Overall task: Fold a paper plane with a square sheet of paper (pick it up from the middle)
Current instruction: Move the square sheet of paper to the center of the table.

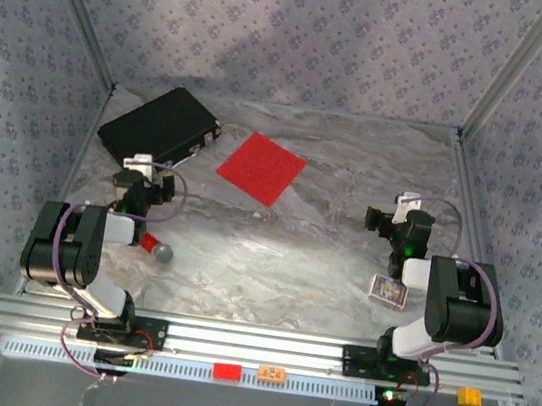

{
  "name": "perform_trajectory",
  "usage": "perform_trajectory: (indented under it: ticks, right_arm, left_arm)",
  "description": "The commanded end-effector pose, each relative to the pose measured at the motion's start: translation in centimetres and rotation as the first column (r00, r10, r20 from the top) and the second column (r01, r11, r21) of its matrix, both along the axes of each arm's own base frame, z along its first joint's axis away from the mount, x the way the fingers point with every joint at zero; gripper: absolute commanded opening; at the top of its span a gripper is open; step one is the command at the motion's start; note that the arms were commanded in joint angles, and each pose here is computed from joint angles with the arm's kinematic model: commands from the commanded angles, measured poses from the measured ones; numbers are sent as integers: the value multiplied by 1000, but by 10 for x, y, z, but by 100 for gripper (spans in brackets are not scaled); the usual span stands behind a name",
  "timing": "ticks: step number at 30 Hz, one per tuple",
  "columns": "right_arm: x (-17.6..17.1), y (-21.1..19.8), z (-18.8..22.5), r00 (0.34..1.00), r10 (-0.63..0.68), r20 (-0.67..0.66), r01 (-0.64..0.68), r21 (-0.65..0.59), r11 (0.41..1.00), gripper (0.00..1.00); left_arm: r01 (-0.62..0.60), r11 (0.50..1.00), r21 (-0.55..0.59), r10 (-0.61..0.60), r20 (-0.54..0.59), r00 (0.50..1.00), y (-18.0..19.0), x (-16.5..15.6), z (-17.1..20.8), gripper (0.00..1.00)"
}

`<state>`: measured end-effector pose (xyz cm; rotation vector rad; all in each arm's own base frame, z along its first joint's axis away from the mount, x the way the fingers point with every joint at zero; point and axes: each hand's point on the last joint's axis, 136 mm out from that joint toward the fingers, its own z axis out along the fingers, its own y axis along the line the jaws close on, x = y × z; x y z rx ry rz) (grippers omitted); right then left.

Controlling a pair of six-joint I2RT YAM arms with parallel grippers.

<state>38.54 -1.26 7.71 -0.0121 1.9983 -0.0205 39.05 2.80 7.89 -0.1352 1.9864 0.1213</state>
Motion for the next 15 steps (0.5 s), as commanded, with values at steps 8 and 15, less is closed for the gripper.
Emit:
perform_trajectory:
  ticks: [8, 15]
  right_arm:
    - [6, -1, 6, 1000, 3, 15, -3, 9, 1000, 99]
    - [7, -1, 6, 1000, 1, 13, -2, 13, 1000, 99]
  left_arm:
    - [23, 1000, -17, -22, 36, 999, -5, 6, 10, 100]
    - [23, 1000, -16, -23, 34, 999, -5, 6, 10, 100]
